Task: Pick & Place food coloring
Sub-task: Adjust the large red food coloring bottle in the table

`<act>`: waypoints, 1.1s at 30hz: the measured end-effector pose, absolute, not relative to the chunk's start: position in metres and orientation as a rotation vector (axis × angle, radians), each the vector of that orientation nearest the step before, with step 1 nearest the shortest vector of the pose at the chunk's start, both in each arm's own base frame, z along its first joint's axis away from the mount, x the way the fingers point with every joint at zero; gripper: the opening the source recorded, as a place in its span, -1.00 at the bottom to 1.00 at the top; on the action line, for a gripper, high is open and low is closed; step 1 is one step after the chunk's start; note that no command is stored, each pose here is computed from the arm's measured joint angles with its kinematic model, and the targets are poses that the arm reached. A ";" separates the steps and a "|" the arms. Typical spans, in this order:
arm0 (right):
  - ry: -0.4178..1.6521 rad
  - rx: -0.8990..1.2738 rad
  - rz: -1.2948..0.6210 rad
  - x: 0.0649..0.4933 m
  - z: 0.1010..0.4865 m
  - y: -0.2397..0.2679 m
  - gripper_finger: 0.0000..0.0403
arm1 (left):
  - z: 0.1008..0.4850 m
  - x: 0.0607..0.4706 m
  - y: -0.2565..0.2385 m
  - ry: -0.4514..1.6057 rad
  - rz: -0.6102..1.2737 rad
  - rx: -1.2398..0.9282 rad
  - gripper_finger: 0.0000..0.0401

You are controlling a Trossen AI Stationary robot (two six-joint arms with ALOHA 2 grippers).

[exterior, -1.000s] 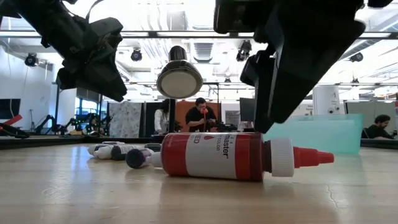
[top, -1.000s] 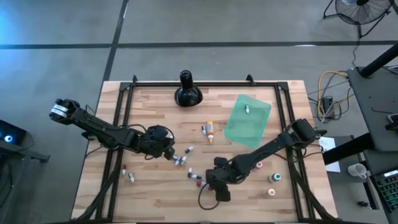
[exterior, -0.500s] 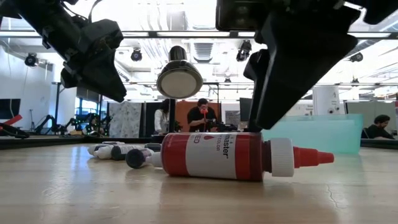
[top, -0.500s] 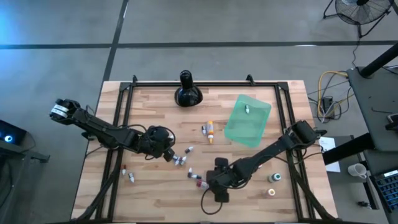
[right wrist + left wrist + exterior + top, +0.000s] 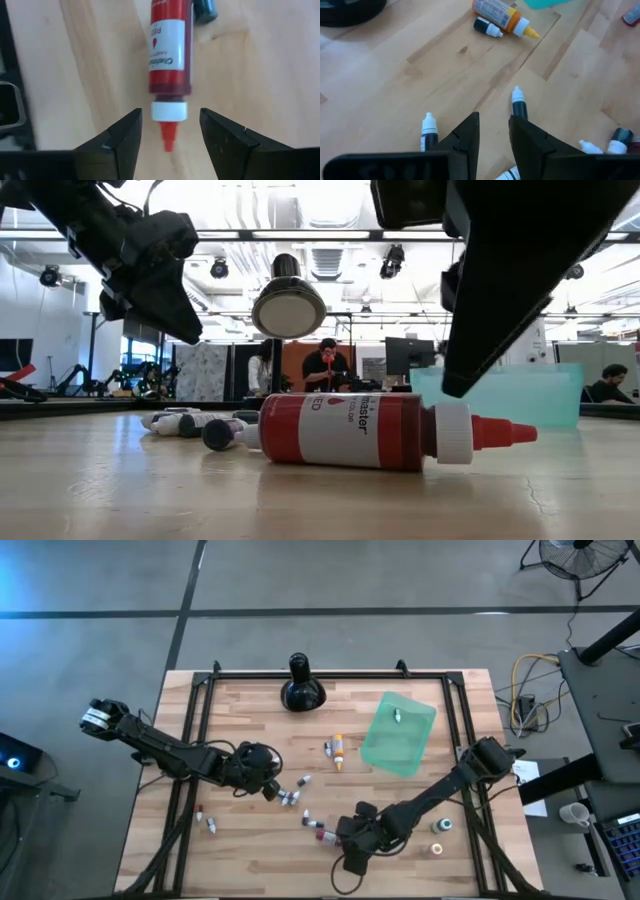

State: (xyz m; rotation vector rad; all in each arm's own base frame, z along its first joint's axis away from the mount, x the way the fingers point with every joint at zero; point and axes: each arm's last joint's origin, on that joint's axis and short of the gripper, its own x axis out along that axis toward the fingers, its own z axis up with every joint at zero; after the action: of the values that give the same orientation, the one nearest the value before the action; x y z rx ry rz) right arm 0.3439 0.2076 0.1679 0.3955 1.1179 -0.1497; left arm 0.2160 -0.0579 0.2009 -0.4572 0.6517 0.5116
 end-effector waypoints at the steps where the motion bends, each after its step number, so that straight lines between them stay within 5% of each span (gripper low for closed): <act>1: 1.125 0.438 -0.155 0.344 0.169 0.209 -0.04 | 0.201 0.216 -0.058 0.659 0.501 -0.463 -0.60; 7: 1.156 0.583 -0.198 0.343 0.169 0.211 -0.04 | 0.200 0.216 -0.059 0.688 0.458 -0.439 -0.60; 33: 1.169 0.485 -0.129 0.342 0.169 0.211 -0.04 | 0.200 0.216 -0.058 0.732 0.378 -0.223 -0.60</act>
State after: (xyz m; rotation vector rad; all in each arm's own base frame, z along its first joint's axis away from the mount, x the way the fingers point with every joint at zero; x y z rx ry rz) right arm 0.3424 0.2111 0.1685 0.4855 1.1694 -0.1290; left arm 0.2165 -0.0579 0.2003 -0.2230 0.7320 0.3783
